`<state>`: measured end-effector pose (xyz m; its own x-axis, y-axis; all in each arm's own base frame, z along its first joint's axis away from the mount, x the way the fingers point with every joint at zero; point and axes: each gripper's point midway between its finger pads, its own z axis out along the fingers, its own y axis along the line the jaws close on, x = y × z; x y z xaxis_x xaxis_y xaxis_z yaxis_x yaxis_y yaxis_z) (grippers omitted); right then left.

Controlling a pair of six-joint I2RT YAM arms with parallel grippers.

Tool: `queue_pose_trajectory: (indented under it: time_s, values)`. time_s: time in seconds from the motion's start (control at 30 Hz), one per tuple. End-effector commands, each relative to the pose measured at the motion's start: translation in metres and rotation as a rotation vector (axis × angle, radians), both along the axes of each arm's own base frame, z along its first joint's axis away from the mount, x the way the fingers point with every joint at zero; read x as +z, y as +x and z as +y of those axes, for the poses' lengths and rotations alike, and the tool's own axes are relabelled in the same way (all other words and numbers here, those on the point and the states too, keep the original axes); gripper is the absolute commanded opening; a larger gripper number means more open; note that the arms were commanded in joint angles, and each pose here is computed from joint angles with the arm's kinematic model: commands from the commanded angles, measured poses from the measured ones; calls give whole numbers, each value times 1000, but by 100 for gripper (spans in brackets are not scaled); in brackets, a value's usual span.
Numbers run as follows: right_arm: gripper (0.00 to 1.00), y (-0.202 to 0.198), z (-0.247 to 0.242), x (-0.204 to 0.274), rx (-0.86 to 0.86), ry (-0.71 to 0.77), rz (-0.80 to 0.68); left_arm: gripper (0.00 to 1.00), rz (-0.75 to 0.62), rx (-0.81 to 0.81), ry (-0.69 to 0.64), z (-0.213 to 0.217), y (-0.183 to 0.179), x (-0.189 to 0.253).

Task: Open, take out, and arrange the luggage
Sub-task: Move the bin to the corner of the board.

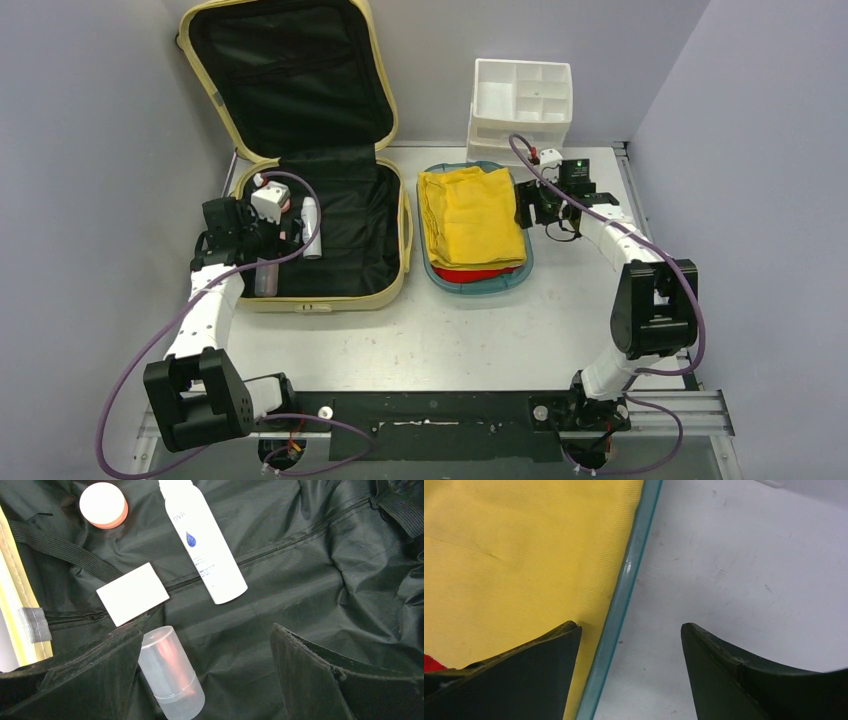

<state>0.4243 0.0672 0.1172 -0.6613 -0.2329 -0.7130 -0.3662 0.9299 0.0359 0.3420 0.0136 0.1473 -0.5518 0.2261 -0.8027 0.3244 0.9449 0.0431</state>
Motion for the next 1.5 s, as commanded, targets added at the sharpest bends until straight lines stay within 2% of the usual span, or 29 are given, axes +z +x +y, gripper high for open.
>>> queue_pose_trajectory:
  time_s: [0.0, 0.13, 0.37, 0.57, 0.63, 0.7, 0.73, 0.83, 0.97, 1.17, 1.47]
  values:
    - [77, 8, 17, 28, 23, 102, -76, 97, -86, -18, -16, -5, 10, 20]
    - [87, 4, 29, 17, 62, 163, -28, 97, -85, -19, -20, -6, 10, 19]
    - [87, 8, 22, -21, 1, 138, 75, 97, -83, -14, -16, -4, 9, 17]
    - [73, 5, 22, -34, -10, 147, 116, 97, -83, -13, -16, -4, 9, 17]
    - [58, 3, 20, -35, -18, 146, 128, 97, -83, -12, -15, -4, 9, 17]
    - [36, -1, 17, -34, -31, 155, 149, 97, -81, -10, -15, -4, 9, 17]
    - [28, -3, 14, -33, -38, 158, 157, 97, -83, -9, -13, -3, 9, 18]
    - [18, -11, 2, -37, -61, 150, 192, 97, -84, -7, -11, -3, 9, 19]
    - [13, -19, -18, -40, -98, 125, 212, 97, -86, -7, -13, -3, 10, 20]
    - [11, -30, -72, -15, -214, 46, 120, 97, -81, -5, -15, -3, 10, 18]
    - [10, -55, -192, 7, -397, -112, 35, 97, -78, -4, -18, -3, 12, 16]
